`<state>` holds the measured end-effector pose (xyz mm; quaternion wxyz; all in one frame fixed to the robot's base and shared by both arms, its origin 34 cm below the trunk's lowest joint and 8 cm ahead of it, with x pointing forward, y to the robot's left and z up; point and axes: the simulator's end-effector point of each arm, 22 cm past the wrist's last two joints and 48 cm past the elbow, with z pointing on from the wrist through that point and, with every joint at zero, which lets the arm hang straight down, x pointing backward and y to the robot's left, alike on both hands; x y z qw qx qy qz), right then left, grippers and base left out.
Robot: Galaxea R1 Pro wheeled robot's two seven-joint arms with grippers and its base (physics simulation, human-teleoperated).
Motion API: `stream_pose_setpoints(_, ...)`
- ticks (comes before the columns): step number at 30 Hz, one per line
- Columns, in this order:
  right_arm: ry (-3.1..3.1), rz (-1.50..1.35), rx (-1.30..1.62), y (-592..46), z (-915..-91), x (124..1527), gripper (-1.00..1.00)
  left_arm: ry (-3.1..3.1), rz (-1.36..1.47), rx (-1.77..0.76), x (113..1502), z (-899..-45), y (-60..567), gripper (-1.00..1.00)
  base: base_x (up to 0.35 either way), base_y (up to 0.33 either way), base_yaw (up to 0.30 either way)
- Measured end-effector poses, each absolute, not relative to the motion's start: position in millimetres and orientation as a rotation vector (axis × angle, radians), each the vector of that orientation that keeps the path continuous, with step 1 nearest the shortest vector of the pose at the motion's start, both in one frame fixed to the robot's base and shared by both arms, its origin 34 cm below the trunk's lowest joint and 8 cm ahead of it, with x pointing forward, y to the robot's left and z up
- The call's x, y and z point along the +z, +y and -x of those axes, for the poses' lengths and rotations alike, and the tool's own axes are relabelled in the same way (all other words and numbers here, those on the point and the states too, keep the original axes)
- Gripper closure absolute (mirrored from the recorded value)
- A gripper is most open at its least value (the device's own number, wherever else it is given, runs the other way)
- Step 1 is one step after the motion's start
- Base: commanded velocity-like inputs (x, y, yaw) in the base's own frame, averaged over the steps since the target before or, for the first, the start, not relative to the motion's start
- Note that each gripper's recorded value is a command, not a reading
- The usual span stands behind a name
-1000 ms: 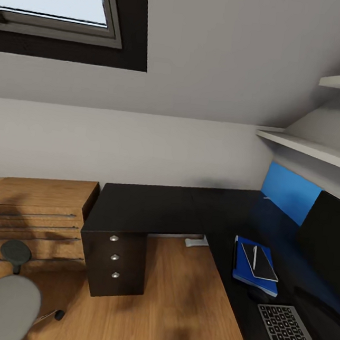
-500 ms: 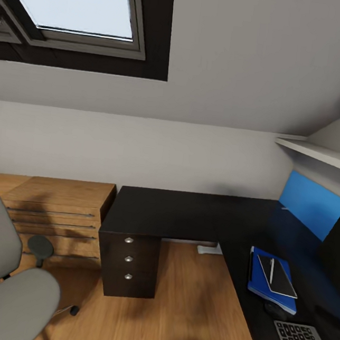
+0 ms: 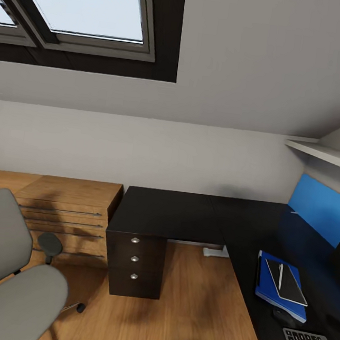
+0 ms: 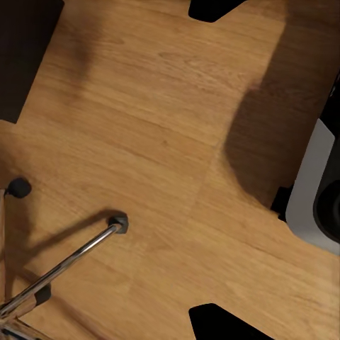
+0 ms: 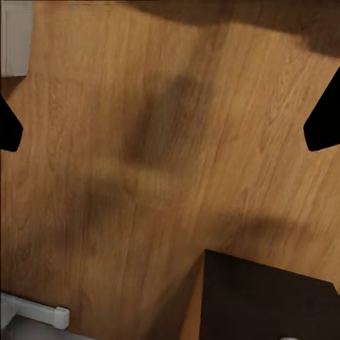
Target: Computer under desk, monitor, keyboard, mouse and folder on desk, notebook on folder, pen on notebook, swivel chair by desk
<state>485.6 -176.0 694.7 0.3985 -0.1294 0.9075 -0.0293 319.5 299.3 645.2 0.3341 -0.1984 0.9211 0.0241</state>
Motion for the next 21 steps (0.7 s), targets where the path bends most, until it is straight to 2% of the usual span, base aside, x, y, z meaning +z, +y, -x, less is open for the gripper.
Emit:
stream_pose_setpoints(7, 2.340, 0.315, -0.212, -254.4, -468.9, 682.1, -1.00, 2.404, 0.520, 0.066, 645.3, -319.4, 300.6, -1.00, 0.000, 0.000, 0.003)
stream_pose_setpoints(11, 2.372, 0.324, -0.248, -277.4, -446.5, 672.7, -1.00, 2.402, 0.521, 0.068, 645.6, -319.6, 301.6, -1.00, 0.000, 0.000, 0.000)
stream_pose_setpoints(21, 2.394, 0.330, -0.235, -272.5, -426.9, 665.1, -1.00, 2.401, 0.521, 0.070, 645.8, -319.8, 302.7, -1.00, 0.000, 0.000, -0.010)
